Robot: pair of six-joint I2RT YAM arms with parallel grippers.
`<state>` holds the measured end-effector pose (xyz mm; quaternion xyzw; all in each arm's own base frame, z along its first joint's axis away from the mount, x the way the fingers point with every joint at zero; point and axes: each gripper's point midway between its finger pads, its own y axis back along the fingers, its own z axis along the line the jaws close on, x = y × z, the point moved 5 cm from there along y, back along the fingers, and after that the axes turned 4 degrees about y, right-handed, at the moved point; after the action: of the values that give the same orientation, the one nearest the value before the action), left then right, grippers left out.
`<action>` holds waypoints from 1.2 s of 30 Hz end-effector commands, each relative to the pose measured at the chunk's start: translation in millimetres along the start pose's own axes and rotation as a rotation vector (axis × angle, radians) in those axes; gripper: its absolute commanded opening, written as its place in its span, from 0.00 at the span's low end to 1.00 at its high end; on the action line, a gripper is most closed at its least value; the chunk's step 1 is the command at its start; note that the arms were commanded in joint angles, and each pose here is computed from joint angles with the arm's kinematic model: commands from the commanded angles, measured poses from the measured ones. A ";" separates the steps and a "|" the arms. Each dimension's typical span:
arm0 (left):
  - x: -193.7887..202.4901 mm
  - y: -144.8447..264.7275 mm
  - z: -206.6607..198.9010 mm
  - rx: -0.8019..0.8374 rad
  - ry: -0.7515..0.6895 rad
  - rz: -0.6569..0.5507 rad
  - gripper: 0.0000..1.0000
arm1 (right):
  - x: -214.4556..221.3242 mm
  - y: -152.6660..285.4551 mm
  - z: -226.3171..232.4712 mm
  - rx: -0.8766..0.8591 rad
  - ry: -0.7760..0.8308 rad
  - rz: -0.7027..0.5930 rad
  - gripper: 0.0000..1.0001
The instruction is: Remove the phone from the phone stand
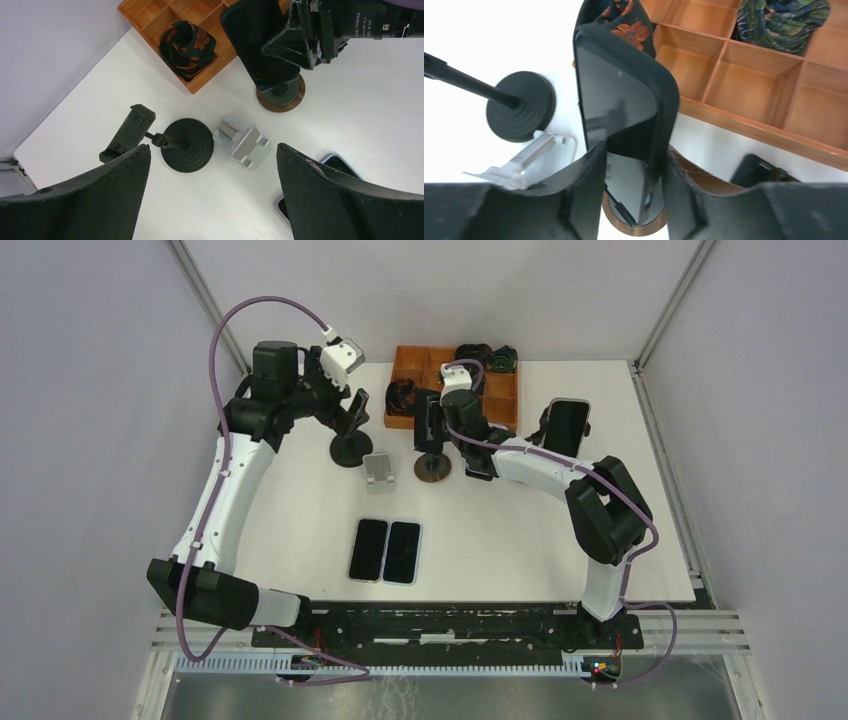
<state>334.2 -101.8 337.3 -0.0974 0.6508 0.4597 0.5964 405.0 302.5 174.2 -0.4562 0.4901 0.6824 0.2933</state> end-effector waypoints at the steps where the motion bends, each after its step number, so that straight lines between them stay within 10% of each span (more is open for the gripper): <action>1: -0.7 5.3 -7.0 0.027 0.008 -0.024 1.00 | -10.9 0.3 13.5 -0.080 -0.040 -0.067 0.42; 14: 28.8 -5.7 -17.5 0.095 -0.008 0.035 1.00 | -14.5 30.9 29.4 -0.294 -0.038 -0.161 0.00; 36: 66.3 6.9 -67.9 0.413 -0.090 0.060 0.94 | -35.1 172.4 58.2 -0.870 -0.299 -0.369 0.00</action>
<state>284.4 -113.3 270.7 0.0380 0.7120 0.3885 0.5836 276.6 299.0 198.4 -0.4741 0.1918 0.8316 0.2167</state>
